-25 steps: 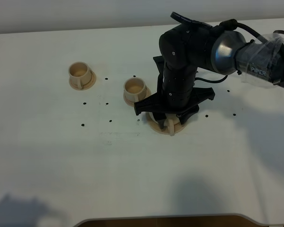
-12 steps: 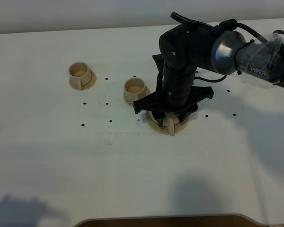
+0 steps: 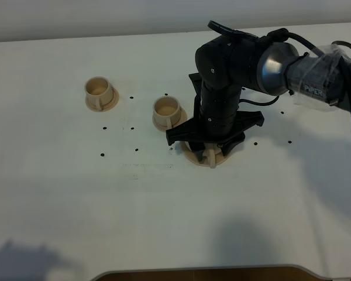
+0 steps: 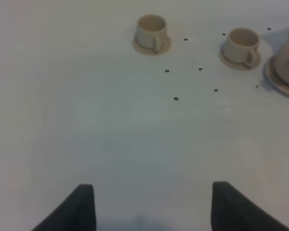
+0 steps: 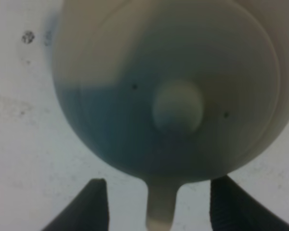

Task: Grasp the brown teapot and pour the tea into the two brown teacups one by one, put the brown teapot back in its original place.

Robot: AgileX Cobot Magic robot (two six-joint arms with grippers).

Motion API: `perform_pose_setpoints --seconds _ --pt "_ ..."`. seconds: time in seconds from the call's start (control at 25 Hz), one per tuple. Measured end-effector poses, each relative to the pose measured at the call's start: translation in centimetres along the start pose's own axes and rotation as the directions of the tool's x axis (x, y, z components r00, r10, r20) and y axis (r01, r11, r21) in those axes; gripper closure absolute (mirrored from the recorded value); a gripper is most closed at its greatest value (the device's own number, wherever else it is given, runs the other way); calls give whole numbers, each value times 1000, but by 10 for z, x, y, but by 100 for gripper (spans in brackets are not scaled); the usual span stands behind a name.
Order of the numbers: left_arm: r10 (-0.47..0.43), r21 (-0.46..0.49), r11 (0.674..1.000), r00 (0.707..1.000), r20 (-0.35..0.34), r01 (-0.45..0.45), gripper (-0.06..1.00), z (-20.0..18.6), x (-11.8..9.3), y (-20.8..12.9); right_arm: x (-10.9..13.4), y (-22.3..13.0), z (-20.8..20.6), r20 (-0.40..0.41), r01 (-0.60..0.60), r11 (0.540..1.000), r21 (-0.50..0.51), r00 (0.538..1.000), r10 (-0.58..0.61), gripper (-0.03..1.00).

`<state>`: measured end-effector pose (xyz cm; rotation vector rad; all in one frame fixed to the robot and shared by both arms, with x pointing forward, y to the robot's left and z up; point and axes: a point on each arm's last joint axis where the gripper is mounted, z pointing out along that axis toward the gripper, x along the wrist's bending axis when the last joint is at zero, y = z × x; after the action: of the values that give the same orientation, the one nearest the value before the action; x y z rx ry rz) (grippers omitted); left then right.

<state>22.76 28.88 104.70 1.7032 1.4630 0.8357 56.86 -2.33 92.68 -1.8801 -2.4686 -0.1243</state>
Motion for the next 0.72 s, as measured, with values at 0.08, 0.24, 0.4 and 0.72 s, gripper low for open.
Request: perform_pose_setpoints --seconds 0.08,0.24,0.4,0.72 --pt "0 0 1000 1000 0 0 40 0 0 0 0 0 0 0 -1 1000 0 1000 1 52" --pt "0 0 1000 1000 0 0 40 0 0 0 0 0 0 3 1 1000 -1 1000 -1 55" --pt "0 0 1000 1000 0 0 40 0 0 0 -1 0 0 8 4 1000 -3 1000 -4 59" --pt "0 0 1000 1000 0 0 40 0 0 0 -1 1 0 6 0 1000 -9 1000 0 62"
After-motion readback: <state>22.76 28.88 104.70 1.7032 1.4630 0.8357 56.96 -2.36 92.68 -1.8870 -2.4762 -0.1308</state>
